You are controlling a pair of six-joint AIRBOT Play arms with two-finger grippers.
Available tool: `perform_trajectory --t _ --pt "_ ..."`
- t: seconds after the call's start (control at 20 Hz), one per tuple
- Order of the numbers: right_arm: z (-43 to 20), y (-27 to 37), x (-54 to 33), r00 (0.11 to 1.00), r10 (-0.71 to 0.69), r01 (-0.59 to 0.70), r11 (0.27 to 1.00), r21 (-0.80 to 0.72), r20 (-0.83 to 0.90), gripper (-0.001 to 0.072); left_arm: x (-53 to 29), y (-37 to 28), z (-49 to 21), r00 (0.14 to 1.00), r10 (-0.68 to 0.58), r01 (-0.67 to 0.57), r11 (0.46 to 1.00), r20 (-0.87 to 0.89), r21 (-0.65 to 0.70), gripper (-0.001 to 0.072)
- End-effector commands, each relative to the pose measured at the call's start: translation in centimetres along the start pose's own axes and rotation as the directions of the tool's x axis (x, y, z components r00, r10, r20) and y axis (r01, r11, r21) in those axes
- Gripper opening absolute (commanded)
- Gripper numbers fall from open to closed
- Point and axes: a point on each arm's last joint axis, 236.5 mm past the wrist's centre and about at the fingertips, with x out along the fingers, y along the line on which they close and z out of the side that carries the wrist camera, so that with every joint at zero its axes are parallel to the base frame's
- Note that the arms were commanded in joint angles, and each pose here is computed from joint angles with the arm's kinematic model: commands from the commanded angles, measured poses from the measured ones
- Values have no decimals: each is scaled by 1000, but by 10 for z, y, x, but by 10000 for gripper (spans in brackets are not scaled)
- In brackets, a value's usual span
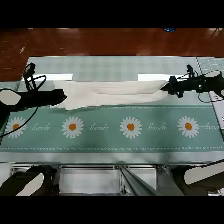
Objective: Fold the shirts.
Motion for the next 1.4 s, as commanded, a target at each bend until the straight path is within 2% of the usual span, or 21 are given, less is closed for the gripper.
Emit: perform_trajectory --t 0.0,0.15,0.5,0.8,1.0,1.1,1.2,1.35 --pt "-13 8 -44 996 -86 85 986 -145 -3 18 3 -17 1 998 -56 56 997 11 44 28" --pt "-36 18 -100 973 -216 229 935 -271 80 18 17 -48 2 995 -102 100 990 7 95 27" --pt "-128 90 -175 953 -110 219 894 -390 283 18 112 -189 -53 931 -214 281 937 -296 207 26" --pt "-171 122 -209 927 -47 215 880 -424 373 18 178 -283 -164 767 -211 410 887 -606 211 26" --pt "-180 144 -208 937 40 131 881 -455 348 18 188 -328 -230 676 -259 471 872 -690 134 26" --pt "-181 143 -208 938 40 131 880 -458 344 18 186 -339 -251 638 -271 489 866 -721 107 26" --pt "-182 143 -207 939 39 129 880 -458 341 18 184 -342 -244 643 -280 497 860 -713 110 27" --pt "-182 145 -207 939 45 122 882 -455 340 18 178 -335 -176 692 -328 507 855 -644 108 26"
